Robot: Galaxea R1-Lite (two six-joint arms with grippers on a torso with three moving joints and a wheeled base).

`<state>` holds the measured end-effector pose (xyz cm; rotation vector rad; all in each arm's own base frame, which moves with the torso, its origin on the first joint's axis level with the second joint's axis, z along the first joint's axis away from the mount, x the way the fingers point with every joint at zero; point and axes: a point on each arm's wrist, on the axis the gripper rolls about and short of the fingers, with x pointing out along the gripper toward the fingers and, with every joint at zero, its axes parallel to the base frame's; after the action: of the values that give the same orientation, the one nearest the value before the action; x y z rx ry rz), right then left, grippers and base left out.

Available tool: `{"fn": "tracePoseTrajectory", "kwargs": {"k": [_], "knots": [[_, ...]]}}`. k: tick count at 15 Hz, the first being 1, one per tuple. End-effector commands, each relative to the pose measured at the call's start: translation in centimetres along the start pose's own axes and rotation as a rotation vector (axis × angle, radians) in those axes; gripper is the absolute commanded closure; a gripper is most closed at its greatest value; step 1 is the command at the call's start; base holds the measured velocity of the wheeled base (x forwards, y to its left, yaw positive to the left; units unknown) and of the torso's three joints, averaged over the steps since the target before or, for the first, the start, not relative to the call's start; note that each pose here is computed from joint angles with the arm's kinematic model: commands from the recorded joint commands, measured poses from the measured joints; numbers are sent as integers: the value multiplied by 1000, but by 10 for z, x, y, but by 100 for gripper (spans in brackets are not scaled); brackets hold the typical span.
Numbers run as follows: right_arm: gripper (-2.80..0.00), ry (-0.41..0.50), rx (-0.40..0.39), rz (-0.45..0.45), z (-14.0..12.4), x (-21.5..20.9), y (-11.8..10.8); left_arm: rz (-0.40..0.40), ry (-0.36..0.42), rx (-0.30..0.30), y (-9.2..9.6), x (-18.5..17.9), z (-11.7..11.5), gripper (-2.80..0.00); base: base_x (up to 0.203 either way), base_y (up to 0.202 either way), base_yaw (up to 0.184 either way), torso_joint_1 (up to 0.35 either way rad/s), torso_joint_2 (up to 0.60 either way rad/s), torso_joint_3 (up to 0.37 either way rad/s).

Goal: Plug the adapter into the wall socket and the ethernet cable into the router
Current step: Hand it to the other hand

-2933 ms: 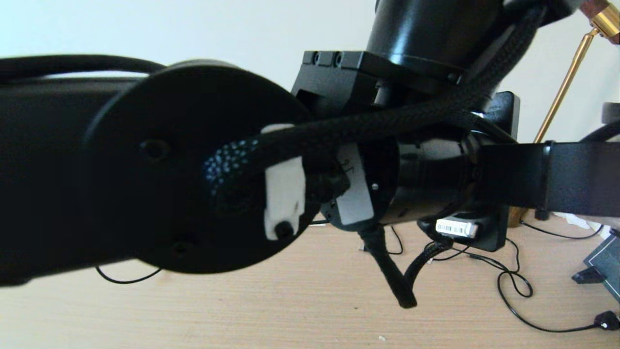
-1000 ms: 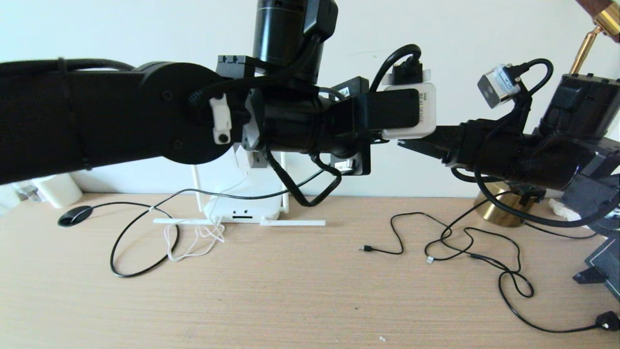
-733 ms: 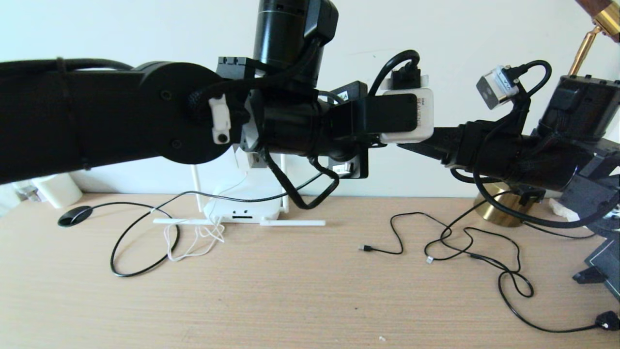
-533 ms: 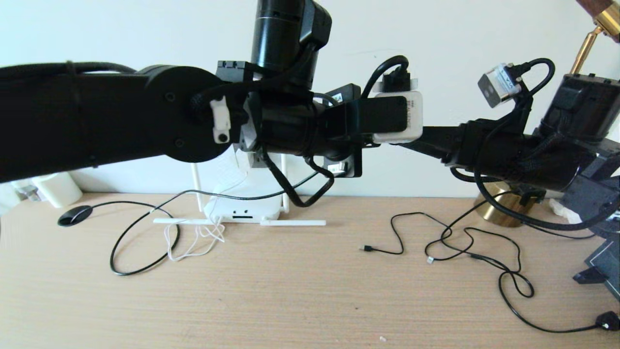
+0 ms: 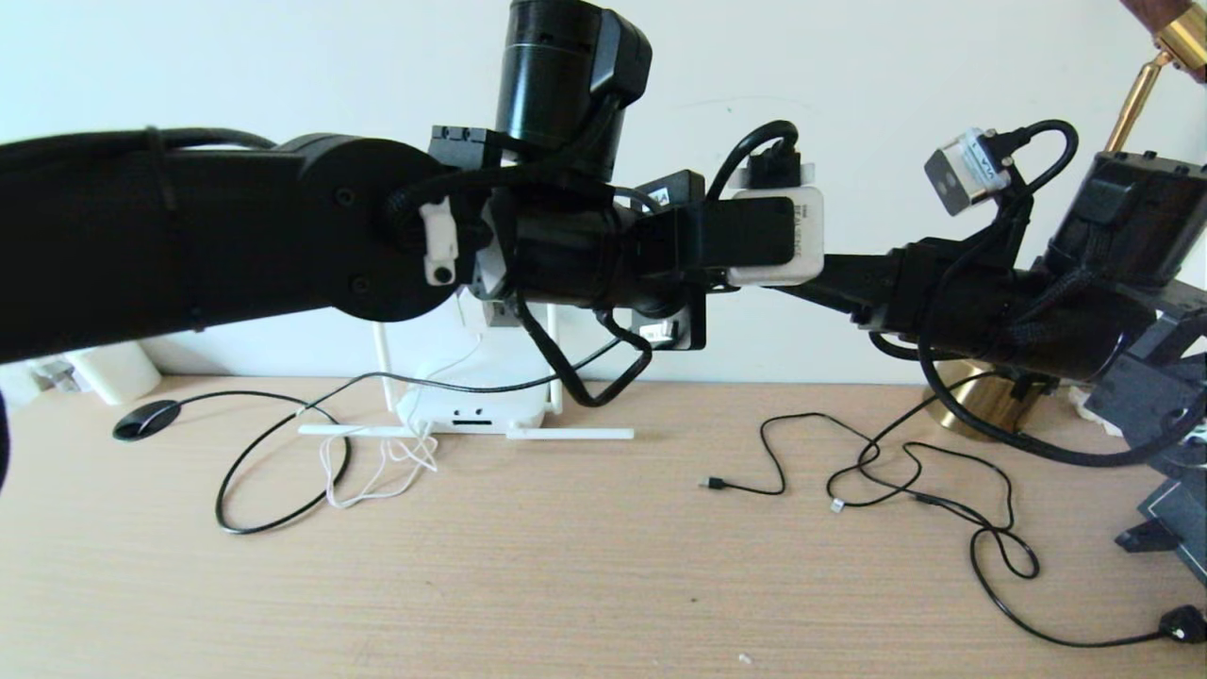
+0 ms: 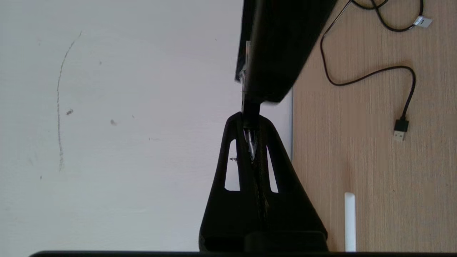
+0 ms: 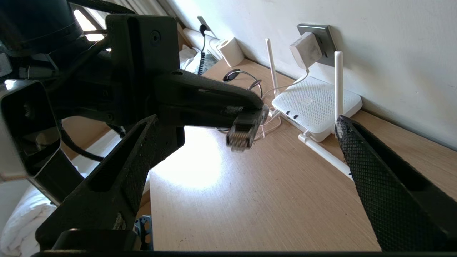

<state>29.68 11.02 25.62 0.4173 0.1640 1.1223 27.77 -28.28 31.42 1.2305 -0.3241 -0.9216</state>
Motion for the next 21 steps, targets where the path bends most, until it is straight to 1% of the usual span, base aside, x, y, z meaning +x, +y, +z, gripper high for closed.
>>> {"fn": "tracePoseTrajectory", "kwargs": {"k": [1,2,3,8,16,21], "knots": [[-280,-2,-3,7,1,-1,2,0,2,6,0,0,-1,0,0,0,0,0,0,0],[-280,-1,-4,11,0,1,3,0,2,6,0,0,-1,0,0,0,0,0,0,0],[0,1,-1,13,0,1,3,2,1,6,1,-1,-1,0,0,0,0,0,0,0],[0,10,5,31,-3,6,7,-1,2,7,0,0,-2,0,0,0,0,0,0,0],[0,10,5,31,-3,6,7,-8,2,13,-1,-1,-1,0,0,0,0,0,0,0],[0,12,4,32,-3,6,7,-23,5,11,-5,-1,-3,0,0,0,0,0,0,0]]}}
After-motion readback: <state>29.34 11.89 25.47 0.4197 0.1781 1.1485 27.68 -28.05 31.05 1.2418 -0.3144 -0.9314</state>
